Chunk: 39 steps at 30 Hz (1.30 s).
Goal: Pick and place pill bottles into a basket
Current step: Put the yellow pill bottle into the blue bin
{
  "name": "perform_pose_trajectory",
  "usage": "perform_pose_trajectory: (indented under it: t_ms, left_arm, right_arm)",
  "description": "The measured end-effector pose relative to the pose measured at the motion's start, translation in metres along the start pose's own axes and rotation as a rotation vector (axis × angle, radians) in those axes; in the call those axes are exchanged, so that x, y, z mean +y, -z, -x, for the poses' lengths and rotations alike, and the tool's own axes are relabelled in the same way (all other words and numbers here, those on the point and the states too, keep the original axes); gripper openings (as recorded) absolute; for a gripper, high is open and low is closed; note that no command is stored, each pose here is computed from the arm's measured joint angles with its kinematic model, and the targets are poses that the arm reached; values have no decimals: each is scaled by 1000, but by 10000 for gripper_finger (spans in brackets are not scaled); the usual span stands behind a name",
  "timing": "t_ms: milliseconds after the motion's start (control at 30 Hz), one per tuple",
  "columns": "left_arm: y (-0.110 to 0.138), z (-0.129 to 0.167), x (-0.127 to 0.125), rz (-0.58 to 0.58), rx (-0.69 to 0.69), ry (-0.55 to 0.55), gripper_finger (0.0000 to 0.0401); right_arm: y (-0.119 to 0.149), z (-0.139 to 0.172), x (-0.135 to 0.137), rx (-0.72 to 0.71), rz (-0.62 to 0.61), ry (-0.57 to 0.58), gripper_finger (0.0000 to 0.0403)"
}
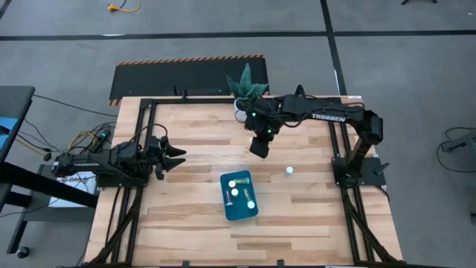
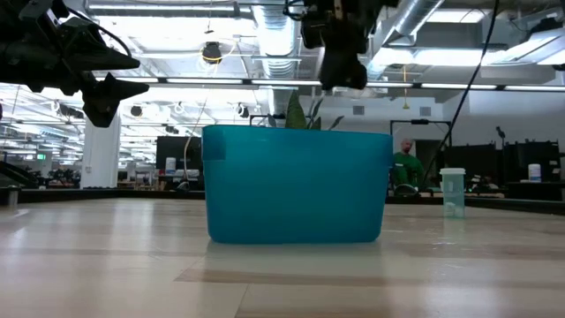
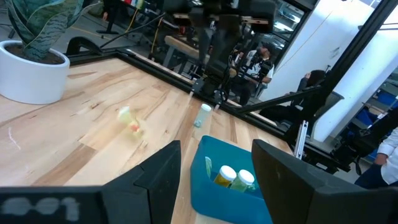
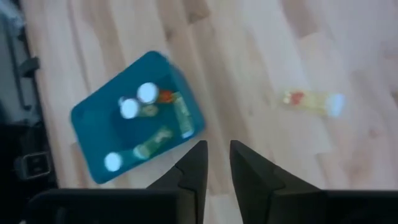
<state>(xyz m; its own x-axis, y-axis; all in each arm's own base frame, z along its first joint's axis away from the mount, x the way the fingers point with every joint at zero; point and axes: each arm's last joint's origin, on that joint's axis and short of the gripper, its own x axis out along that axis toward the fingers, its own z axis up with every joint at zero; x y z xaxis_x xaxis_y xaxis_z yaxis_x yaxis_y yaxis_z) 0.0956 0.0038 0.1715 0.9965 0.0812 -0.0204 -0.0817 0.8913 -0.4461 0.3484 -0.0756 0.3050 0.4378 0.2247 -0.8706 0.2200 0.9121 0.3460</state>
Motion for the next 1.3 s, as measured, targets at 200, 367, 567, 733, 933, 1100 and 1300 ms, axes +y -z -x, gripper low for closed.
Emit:
perform_pose_trajectory:
  t_ms: [200,367,567,733,933,1100,1300]
  left_arm:
    - [0,0,0,0,0,0,186]
    - [0,0,0,0,0,0,186]
    - [0,0,0,0,0,0,186]
    - [0,0,0,0,0,-1,186]
    - [0,0,0,0,-1,-1,186]
    - [0,0,0,0,0,-1,186]
    - [0,0,0,0,-1,0,186]
  right_arm:
    - [2,1,-3,25,-35,22,52]
    - [2,1,-3,20,3,31,51]
    - [-3,-20,-16,33,-137,40,52]
    - [-17,-76,-37,119,-366,-185,77]
    - [-36,-109,-42,137,-397,-304,144]
    - [-49,-98,-47,45,-440,-163,191]
    - [-54,-95,-58,-83,-744,92,231]
